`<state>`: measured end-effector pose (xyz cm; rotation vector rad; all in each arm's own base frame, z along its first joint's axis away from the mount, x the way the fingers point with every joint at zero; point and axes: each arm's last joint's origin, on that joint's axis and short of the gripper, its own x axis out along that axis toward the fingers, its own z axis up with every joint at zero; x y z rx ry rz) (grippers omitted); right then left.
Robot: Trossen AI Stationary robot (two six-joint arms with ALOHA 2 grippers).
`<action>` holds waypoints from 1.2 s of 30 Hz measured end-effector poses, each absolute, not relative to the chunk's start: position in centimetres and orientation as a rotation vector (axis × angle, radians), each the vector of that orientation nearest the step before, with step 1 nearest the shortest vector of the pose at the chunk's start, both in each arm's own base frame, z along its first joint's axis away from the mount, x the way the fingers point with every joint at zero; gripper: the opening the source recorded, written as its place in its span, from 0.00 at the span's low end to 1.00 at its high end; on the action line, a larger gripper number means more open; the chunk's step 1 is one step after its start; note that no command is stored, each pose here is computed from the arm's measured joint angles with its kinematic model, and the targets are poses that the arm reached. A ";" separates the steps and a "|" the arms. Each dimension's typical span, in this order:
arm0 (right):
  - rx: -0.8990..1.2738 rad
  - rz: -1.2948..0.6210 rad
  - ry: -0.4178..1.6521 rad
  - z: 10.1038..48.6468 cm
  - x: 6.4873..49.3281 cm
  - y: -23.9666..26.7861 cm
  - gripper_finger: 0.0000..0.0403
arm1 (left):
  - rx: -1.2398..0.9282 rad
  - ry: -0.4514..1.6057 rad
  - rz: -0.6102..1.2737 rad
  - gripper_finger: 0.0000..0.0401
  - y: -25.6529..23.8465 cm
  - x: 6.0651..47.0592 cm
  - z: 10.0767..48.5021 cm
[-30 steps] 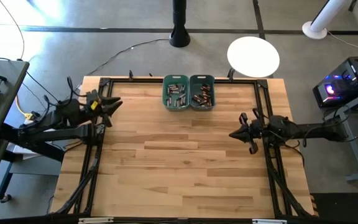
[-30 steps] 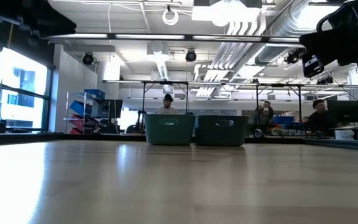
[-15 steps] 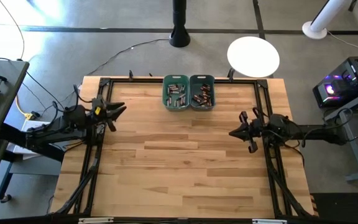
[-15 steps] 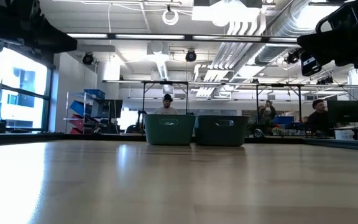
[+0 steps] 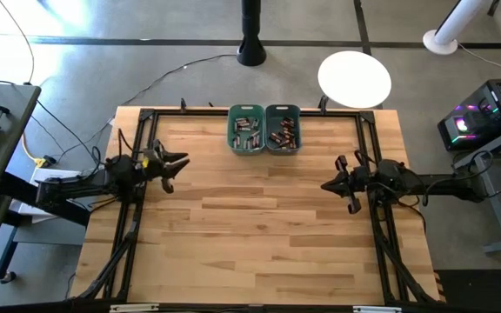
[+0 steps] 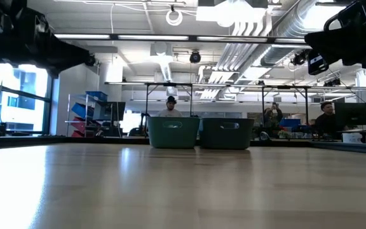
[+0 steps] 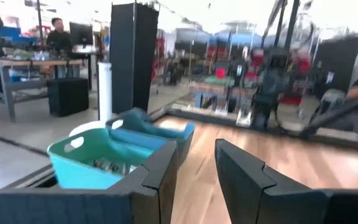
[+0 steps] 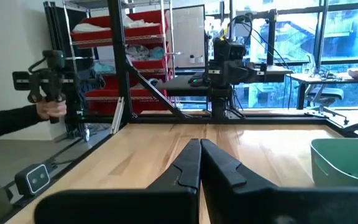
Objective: Sort batteries
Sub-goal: Return to Home Position
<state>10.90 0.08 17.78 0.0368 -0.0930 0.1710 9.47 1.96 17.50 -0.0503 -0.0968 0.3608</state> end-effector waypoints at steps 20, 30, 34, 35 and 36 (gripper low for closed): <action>0.123 0.009 0.170 15.2 10.8 -0.4 0.00 | -0.023 -0.023 0.363 0.25 2.0 9.7 16.9; 0.110 0.041 -0.058 17.2 9.7 0.0 0.00 | -0.034 -0.120 0.276 0.25 1.0 9.5 17.8; 0.111 0.039 -0.064 17.2 9.8 0.0 0.00 | -0.033 -0.100 0.281 0.25 1.0 9.6 17.6; 0.110 0.039 -0.055 17.2 9.8 0.0 0.00 | -0.033 -0.101 0.282 0.25 1.0 9.6 17.6; 0.111 0.038 -0.045 17.1 9.8 0.0 0.00 | -0.033 -0.102 0.281 0.25 1.0 9.6 17.6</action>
